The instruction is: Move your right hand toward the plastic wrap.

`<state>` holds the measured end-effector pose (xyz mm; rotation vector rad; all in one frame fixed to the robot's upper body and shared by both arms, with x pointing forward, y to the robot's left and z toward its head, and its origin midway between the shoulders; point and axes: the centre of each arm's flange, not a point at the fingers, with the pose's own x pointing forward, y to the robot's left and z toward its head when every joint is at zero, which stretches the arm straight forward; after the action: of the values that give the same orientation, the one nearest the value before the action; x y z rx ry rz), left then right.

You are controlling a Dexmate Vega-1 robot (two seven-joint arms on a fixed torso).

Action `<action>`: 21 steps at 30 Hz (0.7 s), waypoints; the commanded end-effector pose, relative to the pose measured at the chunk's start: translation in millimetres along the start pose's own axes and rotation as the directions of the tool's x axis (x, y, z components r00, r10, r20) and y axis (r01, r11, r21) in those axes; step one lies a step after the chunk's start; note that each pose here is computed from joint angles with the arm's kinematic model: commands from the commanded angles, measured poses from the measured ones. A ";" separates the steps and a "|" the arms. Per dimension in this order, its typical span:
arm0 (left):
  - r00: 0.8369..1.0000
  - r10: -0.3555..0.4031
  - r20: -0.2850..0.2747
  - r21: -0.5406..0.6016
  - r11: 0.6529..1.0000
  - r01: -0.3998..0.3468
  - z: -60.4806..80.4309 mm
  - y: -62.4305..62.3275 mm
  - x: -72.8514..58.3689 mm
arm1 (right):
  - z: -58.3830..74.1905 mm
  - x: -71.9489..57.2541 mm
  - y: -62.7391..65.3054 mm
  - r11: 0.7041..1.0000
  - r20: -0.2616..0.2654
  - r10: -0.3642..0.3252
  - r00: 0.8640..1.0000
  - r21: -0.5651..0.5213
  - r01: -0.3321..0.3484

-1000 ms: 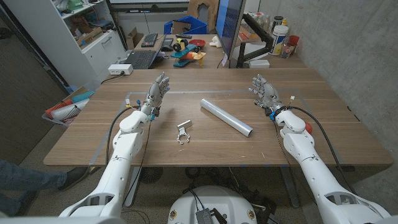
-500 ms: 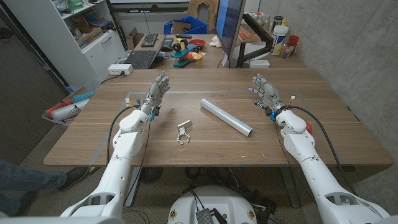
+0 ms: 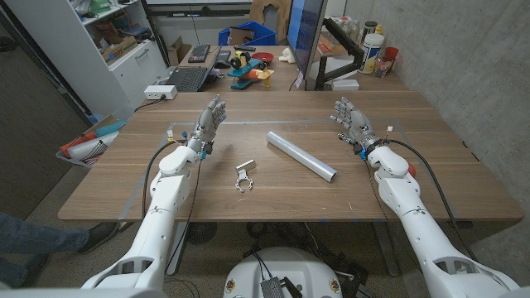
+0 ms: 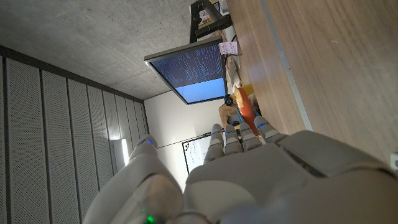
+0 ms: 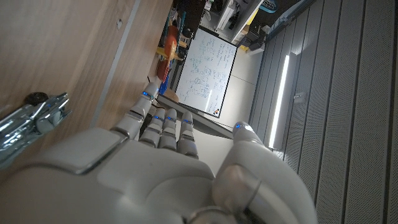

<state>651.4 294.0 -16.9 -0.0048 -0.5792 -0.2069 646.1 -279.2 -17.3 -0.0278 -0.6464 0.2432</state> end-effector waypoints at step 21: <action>1.000 -0.006 0.013 0.011 1.000 0.006 7.8 -2.0 2.0 | 21.0 -6.5 11.8 0.994 0.054 0.062 0.997 -0.097 -0.056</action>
<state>648.0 293.3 -11.7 0.0057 -0.5893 -0.2080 633.4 -273.2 -8.9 -0.0845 -0.6909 0.2698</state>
